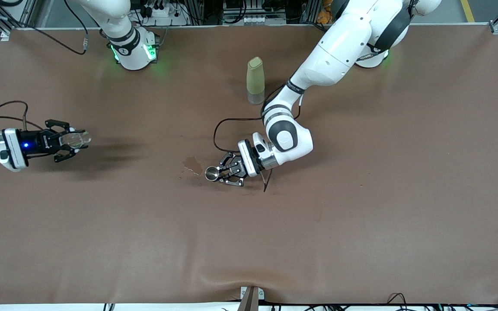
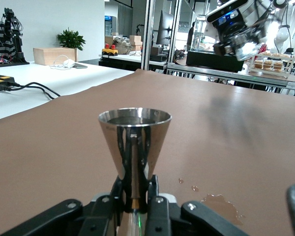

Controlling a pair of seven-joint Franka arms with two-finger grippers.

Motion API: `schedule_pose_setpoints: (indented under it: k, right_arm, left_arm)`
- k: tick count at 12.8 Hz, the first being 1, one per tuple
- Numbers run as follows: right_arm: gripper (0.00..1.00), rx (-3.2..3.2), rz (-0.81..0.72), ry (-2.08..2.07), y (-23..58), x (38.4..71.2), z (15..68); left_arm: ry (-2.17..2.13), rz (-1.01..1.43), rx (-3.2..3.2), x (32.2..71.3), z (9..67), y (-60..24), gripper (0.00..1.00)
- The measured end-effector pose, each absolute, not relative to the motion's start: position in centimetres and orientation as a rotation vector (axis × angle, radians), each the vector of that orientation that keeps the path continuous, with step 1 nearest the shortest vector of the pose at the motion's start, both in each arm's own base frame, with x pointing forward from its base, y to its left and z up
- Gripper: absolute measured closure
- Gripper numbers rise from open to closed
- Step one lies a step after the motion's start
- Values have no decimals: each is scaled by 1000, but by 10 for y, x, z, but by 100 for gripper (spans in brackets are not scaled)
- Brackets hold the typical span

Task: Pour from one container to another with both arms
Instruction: 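Lower the clear glass onto the table with the right gripper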

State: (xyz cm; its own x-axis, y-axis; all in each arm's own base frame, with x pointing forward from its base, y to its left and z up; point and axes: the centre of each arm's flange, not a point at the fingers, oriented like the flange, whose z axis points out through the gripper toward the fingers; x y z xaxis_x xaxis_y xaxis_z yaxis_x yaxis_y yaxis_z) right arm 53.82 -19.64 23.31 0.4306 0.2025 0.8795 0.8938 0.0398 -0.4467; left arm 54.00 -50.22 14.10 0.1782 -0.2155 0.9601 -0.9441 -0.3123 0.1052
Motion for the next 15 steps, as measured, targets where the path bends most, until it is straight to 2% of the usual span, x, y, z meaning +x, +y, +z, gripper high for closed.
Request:
schedule_pose_setpoints:
  k: [3, 6, 10, 15]
  right_arm:
    - [50, -1380, -846, -1180, -201, 557, 207]
    - [50, -1370, -920, -1244, -212, 564, 177]
    - [50, -1401, -1006, -1237, -239, 546, 108]
    - [50, -1434, -1038, -1194, -257, 532, 81]
  left_arm:
    - [-1114, 1188, 1682, 540, 141, -502, 79]
    - [-1115, 1188, 1682, 540, 141, -502, 79]
    - [-1115, 1187, 1684, 539, 140, -502, 79]
    - [-1115, 1187, 1684, 539, 140, -502, 79]
